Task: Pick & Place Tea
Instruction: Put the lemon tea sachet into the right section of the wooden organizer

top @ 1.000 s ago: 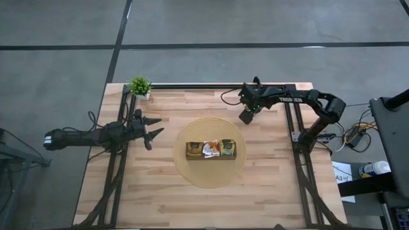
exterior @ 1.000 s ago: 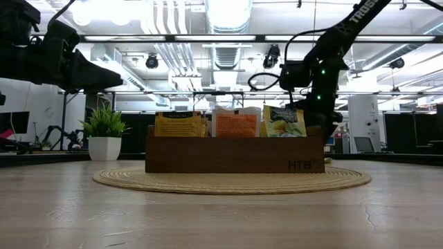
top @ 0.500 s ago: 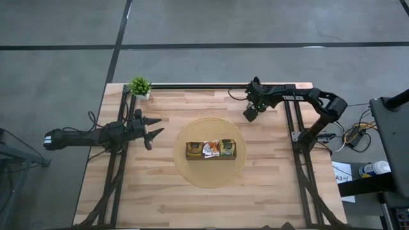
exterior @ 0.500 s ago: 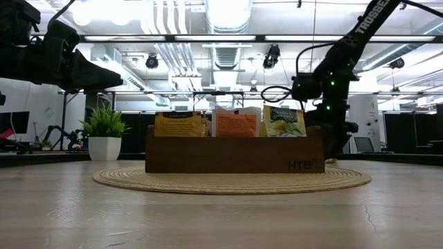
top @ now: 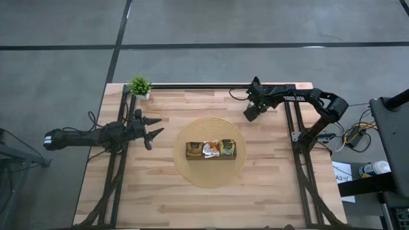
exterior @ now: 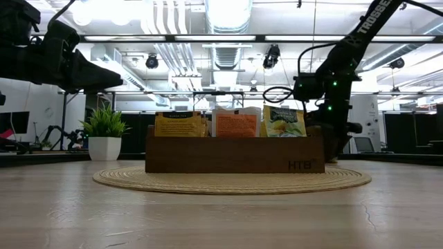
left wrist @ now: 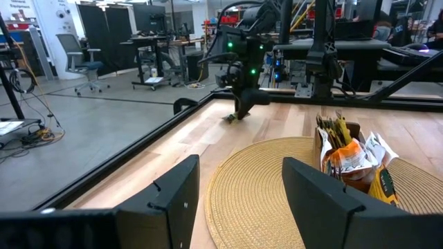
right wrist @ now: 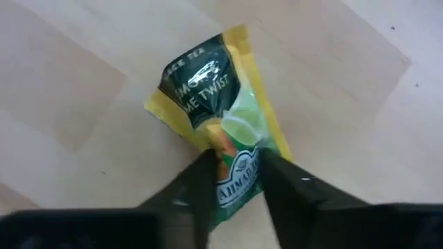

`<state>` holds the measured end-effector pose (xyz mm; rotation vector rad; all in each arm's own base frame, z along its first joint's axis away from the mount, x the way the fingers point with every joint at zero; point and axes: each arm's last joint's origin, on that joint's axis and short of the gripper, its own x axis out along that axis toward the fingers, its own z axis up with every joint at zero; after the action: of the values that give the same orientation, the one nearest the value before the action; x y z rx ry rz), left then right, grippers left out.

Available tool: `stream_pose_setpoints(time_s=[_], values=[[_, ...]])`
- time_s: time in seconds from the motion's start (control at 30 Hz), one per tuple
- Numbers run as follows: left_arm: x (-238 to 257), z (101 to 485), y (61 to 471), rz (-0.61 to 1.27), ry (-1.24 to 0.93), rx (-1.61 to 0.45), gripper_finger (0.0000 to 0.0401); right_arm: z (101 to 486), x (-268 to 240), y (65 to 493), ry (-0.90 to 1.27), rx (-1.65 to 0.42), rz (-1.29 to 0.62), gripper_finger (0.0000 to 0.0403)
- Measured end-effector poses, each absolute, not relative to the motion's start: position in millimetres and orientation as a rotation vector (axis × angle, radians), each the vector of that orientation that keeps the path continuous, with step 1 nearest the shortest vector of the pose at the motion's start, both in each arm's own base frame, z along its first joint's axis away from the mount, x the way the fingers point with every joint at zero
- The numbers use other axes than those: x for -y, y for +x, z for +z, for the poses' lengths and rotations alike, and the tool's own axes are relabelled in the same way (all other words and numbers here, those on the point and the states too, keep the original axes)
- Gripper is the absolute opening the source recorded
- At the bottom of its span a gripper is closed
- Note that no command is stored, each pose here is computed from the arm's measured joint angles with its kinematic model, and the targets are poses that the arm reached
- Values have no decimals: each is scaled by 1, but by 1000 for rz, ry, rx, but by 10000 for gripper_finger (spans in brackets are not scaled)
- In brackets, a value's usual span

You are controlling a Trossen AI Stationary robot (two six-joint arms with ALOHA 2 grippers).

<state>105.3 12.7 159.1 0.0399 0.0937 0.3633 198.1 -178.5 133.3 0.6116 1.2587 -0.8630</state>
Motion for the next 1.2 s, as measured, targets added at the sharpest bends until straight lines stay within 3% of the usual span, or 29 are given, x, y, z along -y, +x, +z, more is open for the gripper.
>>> stream_pose_setpoints(time_s=[0.1, 0.17, 0.43, 0.63, 0.87, 1.2], values=[[-13, 159, 105, 364, 40, -94, 202, 133, 178, 198, 644, -1245, -890, 42], [-13, 159, 105, 364, 40, -93, 202, 133, 176, 200, 646, -1237, -911, 25], [-13, 159, 105, 364, 40, -94, 202, 139, 135, 220, 536, -1206, -950, 21], [-13, 159, 105, 364, 40, -94, 202, 170, 85, 229, 474, -1016, -960, 20], [-13, 159, 105, 364, 40, -94, 202, 198, 30, 217, 559, -746, -938, 19], [-13, 159, 105, 363, 40, -94, 202, 196, -25, 212, 698, -561, -918, 19]])
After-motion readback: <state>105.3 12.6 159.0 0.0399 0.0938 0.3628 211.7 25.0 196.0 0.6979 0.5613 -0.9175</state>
